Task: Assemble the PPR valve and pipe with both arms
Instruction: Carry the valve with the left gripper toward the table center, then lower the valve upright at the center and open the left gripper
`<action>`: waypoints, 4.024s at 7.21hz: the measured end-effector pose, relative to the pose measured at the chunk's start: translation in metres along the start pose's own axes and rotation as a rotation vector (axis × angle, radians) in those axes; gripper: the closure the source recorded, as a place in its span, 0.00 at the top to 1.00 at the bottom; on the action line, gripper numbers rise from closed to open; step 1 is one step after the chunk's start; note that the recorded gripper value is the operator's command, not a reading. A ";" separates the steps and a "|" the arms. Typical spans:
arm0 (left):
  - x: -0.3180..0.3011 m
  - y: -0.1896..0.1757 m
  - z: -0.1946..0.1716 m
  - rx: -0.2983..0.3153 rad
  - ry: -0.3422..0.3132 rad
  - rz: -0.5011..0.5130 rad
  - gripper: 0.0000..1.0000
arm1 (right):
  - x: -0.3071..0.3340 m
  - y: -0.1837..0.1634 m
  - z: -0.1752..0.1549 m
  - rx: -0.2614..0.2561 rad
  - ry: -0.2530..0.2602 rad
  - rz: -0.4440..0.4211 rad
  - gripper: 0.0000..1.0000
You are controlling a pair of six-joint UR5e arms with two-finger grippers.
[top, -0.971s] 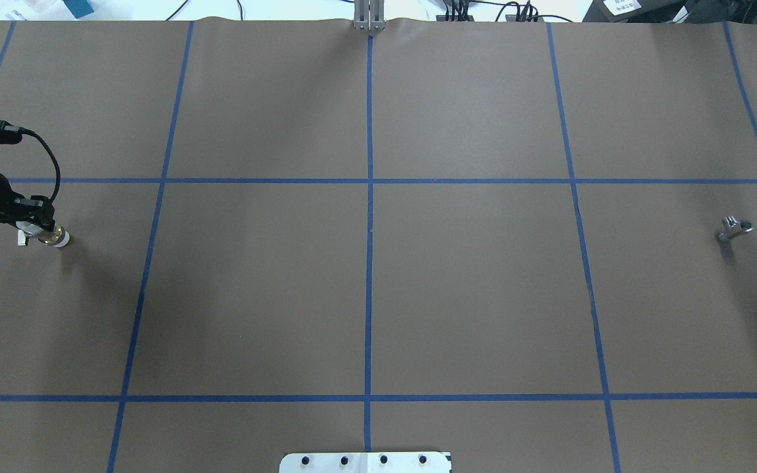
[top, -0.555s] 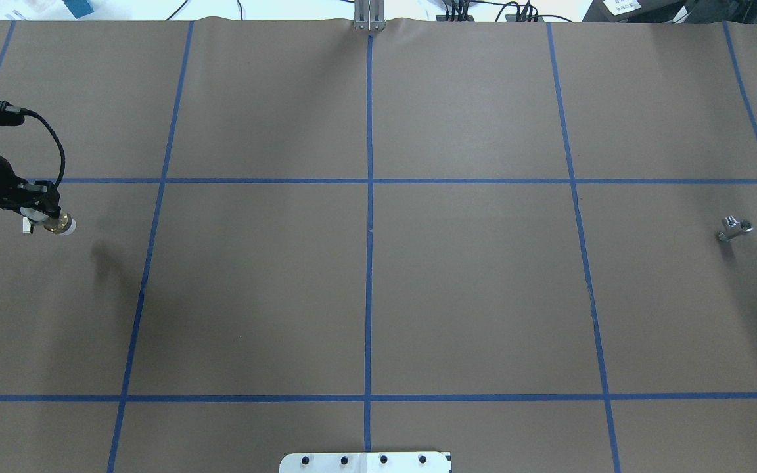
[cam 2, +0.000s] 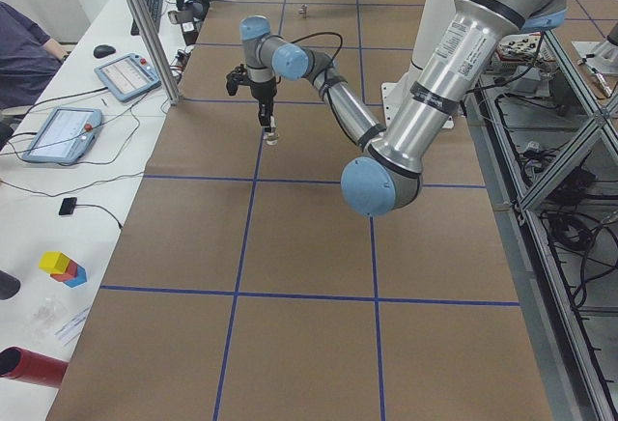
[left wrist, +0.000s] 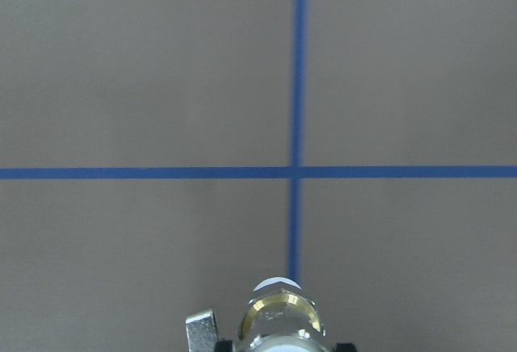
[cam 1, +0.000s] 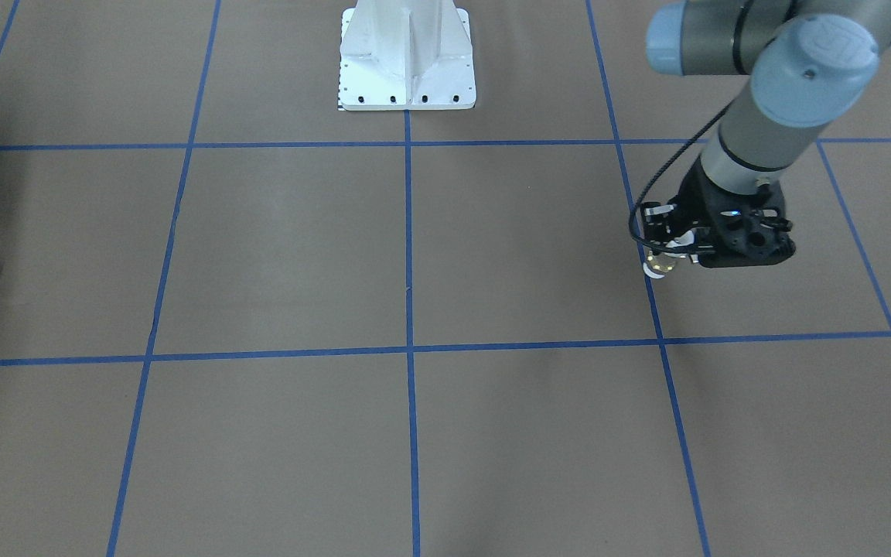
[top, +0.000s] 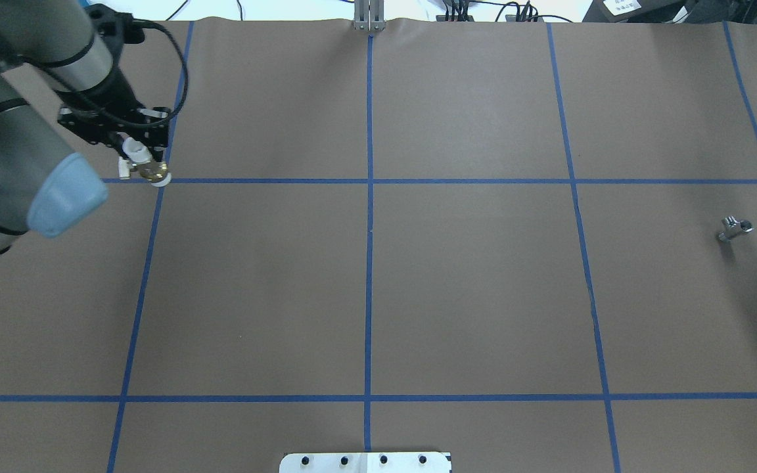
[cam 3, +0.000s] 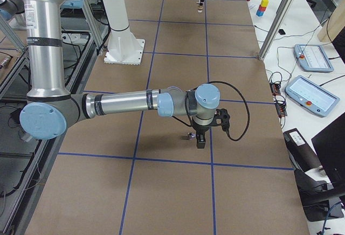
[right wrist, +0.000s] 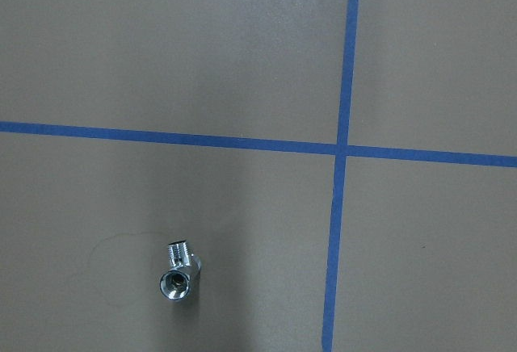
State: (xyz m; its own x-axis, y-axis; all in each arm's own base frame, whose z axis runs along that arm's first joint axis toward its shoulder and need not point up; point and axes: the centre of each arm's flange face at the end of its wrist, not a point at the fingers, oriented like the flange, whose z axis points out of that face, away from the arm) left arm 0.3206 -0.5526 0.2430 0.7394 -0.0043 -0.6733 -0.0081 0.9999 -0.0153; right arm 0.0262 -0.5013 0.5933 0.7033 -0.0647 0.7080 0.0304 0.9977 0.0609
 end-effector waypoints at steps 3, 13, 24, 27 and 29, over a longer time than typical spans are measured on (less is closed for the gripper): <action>0.170 -0.021 0.004 -0.037 0.050 -0.038 0.00 | -0.003 -0.009 -0.006 0.016 0.041 -0.015 1.00; 0.273 0.001 0.091 -0.064 0.094 0.009 0.00 | -0.003 -0.009 0.017 0.018 -0.014 -0.009 1.00; 0.279 0.010 0.118 -0.073 0.114 0.007 0.00 | -0.007 -0.011 0.015 0.018 -0.035 -0.009 1.00; 0.278 0.010 0.119 -0.074 0.115 0.004 1.00 | -0.007 -0.011 0.016 0.017 -0.037 -0.009 1.00; 0.280 0.012 0.116 -0.065 0.133 0.013 1.00 | -0.009 -0.014 0.014 0.021 -0.031 -0.012 1.00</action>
State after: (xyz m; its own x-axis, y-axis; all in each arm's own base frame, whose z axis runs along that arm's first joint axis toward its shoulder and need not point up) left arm 0.6058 -0.5403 0.1403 0.6431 0.0025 -0.7658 -0.0643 0.9966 -0.0508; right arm 0.0101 -0.5145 0.5960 0.6803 -0.0775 0.7288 0.0237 0.9962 0.0839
